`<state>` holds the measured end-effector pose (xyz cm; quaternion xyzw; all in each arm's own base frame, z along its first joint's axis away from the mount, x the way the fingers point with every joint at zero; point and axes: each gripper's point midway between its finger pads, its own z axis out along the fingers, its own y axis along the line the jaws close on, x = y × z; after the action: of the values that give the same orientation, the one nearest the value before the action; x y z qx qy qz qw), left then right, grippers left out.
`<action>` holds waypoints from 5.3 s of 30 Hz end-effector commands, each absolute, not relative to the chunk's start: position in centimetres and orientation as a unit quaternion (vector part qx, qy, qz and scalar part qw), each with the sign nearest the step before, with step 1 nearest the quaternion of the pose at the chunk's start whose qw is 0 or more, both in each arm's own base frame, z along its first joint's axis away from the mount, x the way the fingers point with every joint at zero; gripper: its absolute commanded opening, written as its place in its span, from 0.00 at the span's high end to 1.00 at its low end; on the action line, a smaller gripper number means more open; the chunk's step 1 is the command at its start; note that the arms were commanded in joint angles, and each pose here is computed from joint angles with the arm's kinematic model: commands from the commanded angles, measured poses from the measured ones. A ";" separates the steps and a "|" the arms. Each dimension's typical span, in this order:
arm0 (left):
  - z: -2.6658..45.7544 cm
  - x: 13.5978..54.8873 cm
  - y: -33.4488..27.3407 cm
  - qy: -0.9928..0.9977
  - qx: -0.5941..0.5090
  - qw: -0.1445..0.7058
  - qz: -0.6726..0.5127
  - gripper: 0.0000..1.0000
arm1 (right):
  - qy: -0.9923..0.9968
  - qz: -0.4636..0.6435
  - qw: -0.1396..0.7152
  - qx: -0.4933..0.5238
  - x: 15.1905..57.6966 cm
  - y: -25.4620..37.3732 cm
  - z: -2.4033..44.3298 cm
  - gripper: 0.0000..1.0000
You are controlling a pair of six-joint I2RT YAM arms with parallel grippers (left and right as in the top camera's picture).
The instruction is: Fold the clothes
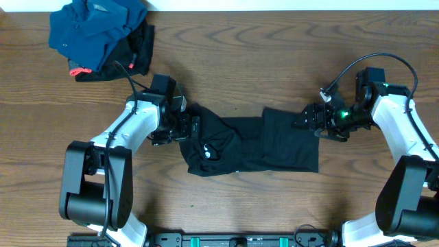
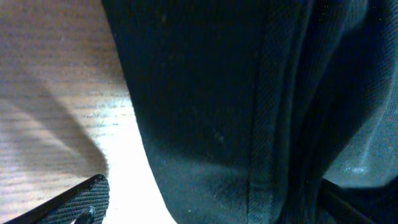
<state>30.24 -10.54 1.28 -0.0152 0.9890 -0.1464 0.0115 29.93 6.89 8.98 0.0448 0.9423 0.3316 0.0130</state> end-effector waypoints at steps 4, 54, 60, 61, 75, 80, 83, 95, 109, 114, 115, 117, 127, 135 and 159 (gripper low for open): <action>-0.4 29.0 -10.4 0.988 -0.023 -0.003 -0.152 0.02 | 0.943 0.331 0.029 0.030 30.3 6.9 9.9 0.01; -2.3 28.0 -9.4 0.962 -0.078 0.009 -0.262 0.94 | 0.944 0.329 0.021 0.025 29.8 6.9 9.9 0.01; -2.6 27.3 -6.3 0.981 -0.109 -0.022 -0.160 0.94 | 0.951 0.308 0.019 0.025 29.7 6.3 9.4 0.01; -2.4 27.3 -5.7 0.983 -0.115 -0.026 -0.143 0.94 | 0.951 0.308 0.019 0.025 29.7 6.3 9.4 0.01; 4.6 29.3 -2.2 0.986 -0.165 -0.012 -0.030 0.94 | 0.951 0.308 0.019 0.025 29.7 6.3 9.4 0.01; 8.1 29.7 -4.3 0.991 -0.130 0.008 -0.035 0.94 | 0.951 0.307 0.020 0.024 29.7 6.3 9.4 0.01; 9.7 30.1 -6.1 0.993 -0.103 0.031 -0.042 0.94 | 0.954 0.298 0.020 0.024 29.7 6.0 9.2 0.01; 11.3 28.2 -15.9 0.995 -0.007 0.068 -0.072 0.94 | 0.959 0.281 0.028 0.039 30.4 5.4 8.9 0.01; 13.1 29.2 -25.3 0.973 0.049 0.160 -0.158 0.94 | 0.964 0.256 0.027 0.070 30.7 4.6 8.4 0.01; 13.2 28.9 -27.3 0.968 0.063 0.169 -0.174 0.94 | 0.964 0.256 0.027 0.070 30.7 4.6 8.4 0.01; 13.2 28.7 -27.7 0.967 0.068 0.170 -0.177 0.94 | 0.964 0.255 0.027 0.070 30.7 4.6 8.4 0.01; 13.3 28.3 -28.3 0.965 0.077 0.172 -0.181 0.94 | 0.964 0.255 0.031 0.069 30.9 4.6 8.4 0.01; 13.9 25.5 -32.5 0.946 0.168 0.187 -0.202 0.89 | 0.964 0.255 0.046 0.065 31.6 4.5 8.4 0.01; 12.9 23.7 -35.4 0.934 0.217 0.188 -0.211 0.05 | 0.963 0.255 0.043 0.076 31.6 4.4 8.4 0.01; 21.1 32.0 -15.8 0.946 0.003 0.322 -0.045 0.02 | 0.959 0.274 0.063 0.043 28.1 7.3 14.8 0.01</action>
<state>30.54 -19.72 18.94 0.0547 0.9537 -0.0833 0.2837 28.76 5.52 13.99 0.0641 0.9607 0.2604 0.0714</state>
